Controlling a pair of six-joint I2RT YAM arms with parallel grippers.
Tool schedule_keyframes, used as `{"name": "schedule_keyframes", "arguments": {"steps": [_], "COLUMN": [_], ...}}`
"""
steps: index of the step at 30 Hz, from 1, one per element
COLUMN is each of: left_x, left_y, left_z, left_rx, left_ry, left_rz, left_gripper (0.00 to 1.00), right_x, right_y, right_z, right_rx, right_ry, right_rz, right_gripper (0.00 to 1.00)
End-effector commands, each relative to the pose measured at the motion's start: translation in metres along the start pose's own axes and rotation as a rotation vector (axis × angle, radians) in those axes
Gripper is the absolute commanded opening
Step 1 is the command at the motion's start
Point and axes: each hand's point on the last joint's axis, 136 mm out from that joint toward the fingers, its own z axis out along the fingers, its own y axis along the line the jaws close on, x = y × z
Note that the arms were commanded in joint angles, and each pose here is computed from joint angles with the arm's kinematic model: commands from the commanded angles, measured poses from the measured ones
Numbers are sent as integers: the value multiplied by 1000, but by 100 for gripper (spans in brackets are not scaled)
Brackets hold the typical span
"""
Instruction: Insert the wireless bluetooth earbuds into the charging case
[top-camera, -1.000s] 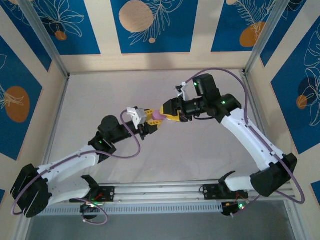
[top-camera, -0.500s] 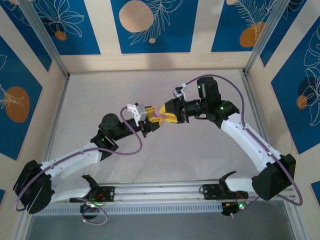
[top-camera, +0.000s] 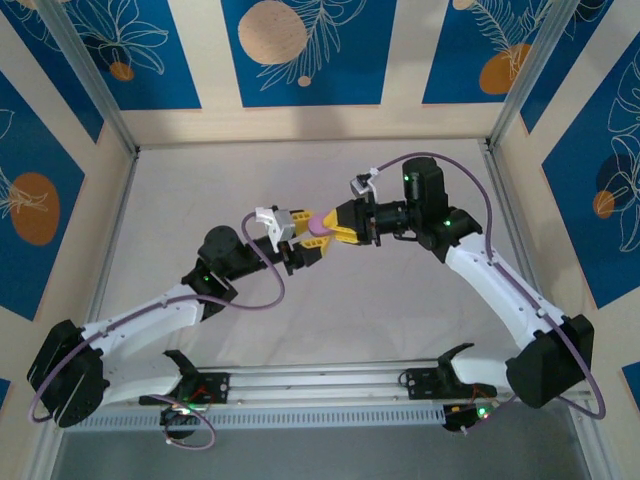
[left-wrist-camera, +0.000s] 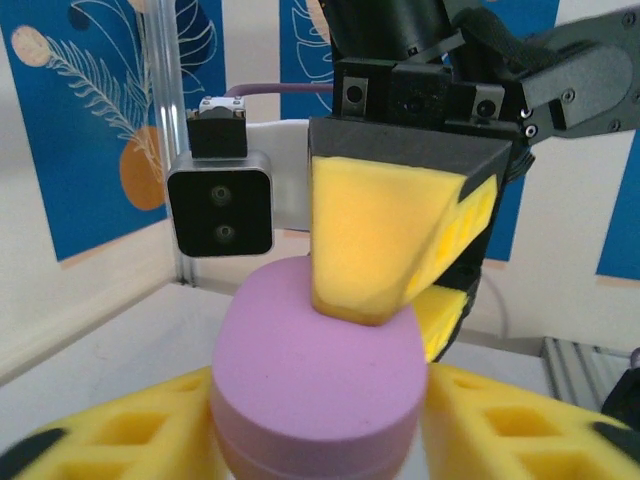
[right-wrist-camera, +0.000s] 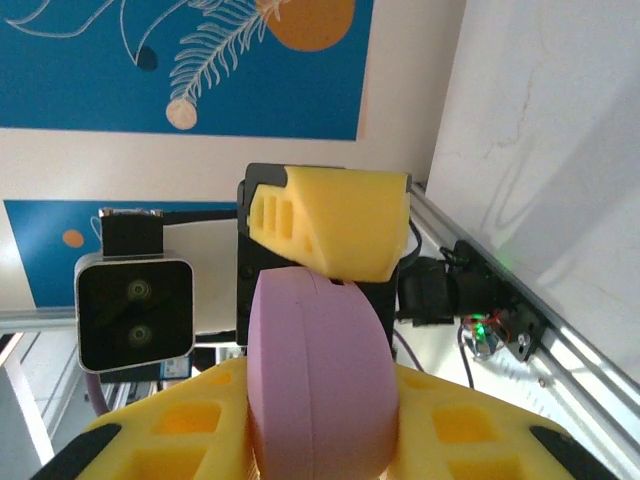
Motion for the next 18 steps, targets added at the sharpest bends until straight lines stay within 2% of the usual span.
{"name": "schedule_keyframes", "arguments": {"steps": [1,2,3,7,11,15,18], "left_x": [-11,-5,2,19,31,44,50], "left_y": [-4,-1,2,7,23,48,60], "left_z": [0,-2,-5,-19,-38,-62,-78], "left_rx": [8,-14,-33,-98,-227,-420,-523], "left_ry": [0,22,43,81,139,227,263], "left_rz": [39,39,43,47,39,18,3], "left_gripper": [72,78,80,83,85,88,91], "right_x": [-9,-12,-15,-24,-28,-21,-15], "right_y": [-3,-6,-12,-53,-115,-182,-216], "right_z": [-9,-12,-15,-26,-30,-21,-8], "right_rx": [-1,1,13,62,213,328,369], "right_ry": [-95,-120,-150,-230,-298,-276,-234], "right_rz": [-34,-42,-40,31,114,240,304], "right_gripper": [21,21,21,21,21,21,21]}}
